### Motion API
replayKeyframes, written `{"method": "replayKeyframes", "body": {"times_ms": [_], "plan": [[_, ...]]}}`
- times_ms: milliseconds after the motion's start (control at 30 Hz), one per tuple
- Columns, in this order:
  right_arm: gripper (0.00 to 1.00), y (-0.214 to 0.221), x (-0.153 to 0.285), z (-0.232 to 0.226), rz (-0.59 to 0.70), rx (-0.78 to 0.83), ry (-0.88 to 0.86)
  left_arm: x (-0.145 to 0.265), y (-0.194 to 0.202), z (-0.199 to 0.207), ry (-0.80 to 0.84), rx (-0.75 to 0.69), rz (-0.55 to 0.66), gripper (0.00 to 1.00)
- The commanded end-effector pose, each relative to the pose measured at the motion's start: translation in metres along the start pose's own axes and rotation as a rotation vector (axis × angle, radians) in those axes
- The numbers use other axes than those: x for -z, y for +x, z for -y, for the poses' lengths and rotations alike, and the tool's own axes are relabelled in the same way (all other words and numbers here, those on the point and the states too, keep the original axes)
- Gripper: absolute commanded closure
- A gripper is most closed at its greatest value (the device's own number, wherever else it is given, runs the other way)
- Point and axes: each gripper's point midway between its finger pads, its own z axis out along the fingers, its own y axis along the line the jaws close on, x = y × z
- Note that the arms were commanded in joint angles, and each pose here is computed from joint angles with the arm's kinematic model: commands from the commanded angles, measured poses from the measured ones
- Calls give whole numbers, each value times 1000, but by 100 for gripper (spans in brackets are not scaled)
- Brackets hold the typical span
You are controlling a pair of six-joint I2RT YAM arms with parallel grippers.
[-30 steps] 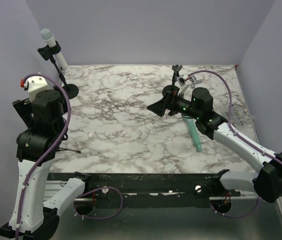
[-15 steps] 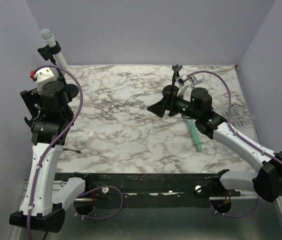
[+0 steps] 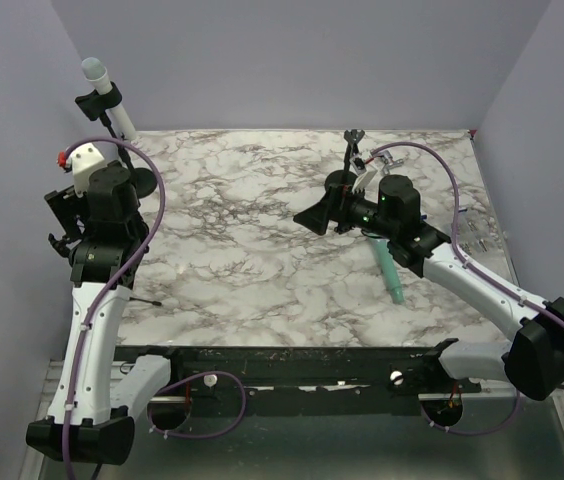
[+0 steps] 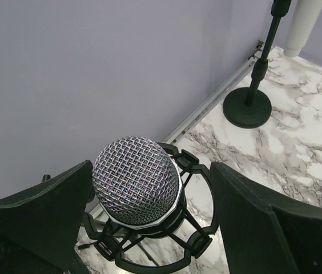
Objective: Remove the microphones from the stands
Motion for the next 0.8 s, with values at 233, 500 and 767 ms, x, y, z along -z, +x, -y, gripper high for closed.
{"method": "replayKeyframes", "body": {"times_ms": [233,500,767], "plan": [[0,-2,-1,-2,8,8,-1,-2,-8,-10,-57,74,34,38],[0,-2,2,-2,12,8,0,-1,-18,-13,-64,75,47,64],[0,0,2,-2,10,6,1,19,-51,-32,-71,116,104,73]]}}
